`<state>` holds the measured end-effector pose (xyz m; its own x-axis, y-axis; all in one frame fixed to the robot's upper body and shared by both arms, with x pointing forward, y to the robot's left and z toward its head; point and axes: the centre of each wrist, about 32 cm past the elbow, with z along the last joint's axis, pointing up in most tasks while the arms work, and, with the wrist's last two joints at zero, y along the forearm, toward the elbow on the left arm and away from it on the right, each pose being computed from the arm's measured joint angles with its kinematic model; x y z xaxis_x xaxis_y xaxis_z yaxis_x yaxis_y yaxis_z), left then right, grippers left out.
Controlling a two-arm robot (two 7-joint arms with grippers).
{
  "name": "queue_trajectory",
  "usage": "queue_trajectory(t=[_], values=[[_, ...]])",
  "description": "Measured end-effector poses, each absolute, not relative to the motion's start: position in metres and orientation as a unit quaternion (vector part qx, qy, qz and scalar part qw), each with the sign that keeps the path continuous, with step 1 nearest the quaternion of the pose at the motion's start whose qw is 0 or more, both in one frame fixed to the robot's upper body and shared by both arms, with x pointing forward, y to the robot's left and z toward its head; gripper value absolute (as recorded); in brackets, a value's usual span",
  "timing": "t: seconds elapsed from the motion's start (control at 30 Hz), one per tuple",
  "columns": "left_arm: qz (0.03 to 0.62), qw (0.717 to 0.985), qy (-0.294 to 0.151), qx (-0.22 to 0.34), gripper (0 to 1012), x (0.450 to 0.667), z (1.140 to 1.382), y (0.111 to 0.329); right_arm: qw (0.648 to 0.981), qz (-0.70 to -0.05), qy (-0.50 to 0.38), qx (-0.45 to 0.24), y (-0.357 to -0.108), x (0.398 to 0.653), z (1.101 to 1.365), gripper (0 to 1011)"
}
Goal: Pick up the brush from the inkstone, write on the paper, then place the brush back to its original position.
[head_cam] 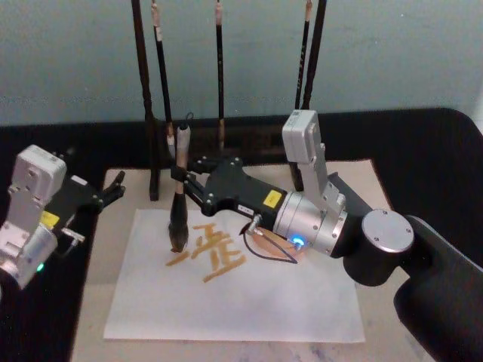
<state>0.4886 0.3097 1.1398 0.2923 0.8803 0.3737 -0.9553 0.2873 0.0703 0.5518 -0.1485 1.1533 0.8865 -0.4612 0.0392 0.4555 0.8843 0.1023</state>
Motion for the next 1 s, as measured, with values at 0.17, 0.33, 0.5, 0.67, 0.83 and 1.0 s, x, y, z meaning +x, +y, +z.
queue_trajectory(t=[0.17, 0.33, 0.5, 0.67, 0.83, 1.0], values=[[0.580, 0.791, -0.132, 0.142, 1010, 0.489, 1.140, 0.310, 0.972, -0.231, -0.030, 0.042, -0.149, 0.549, 1.153, 172], [0.580, 0.791, -0.132, 0.141, 1010, 0.489, 1.140, 0.310, 0.973, -0.225, -0.031, 0.041, -0.151, 0.546, 1.155, 172], [0.580, 0.791, -0.132, 0.141, 1010, 0.489, 1.140, 0.310, 0.975, -0.217, -0.034, 0.039, -0.152, 0.541, 1.159, 172], [0.580, 0.791, -0.132, 0.141, 1010, 0.489, 1.140, 0.310, 0.977, -0.209, -0.035, 0.033, -0.155, 0.535, 1.162, 172], [0.580, 0.791, -0.132, 0.141, 1010, 0.489, 1.140, 0.310, 0.978, -0.202, -0.034, 0.027, -0.157, 0.531, 1.164, 172], [0.580, 0.791, -0.132, 0.141, 1010, 0.489, 1.140, 0.310, 0.979, -0.197, -0.033, 0.024, -0.160, 0.527, 1.166, 172]])
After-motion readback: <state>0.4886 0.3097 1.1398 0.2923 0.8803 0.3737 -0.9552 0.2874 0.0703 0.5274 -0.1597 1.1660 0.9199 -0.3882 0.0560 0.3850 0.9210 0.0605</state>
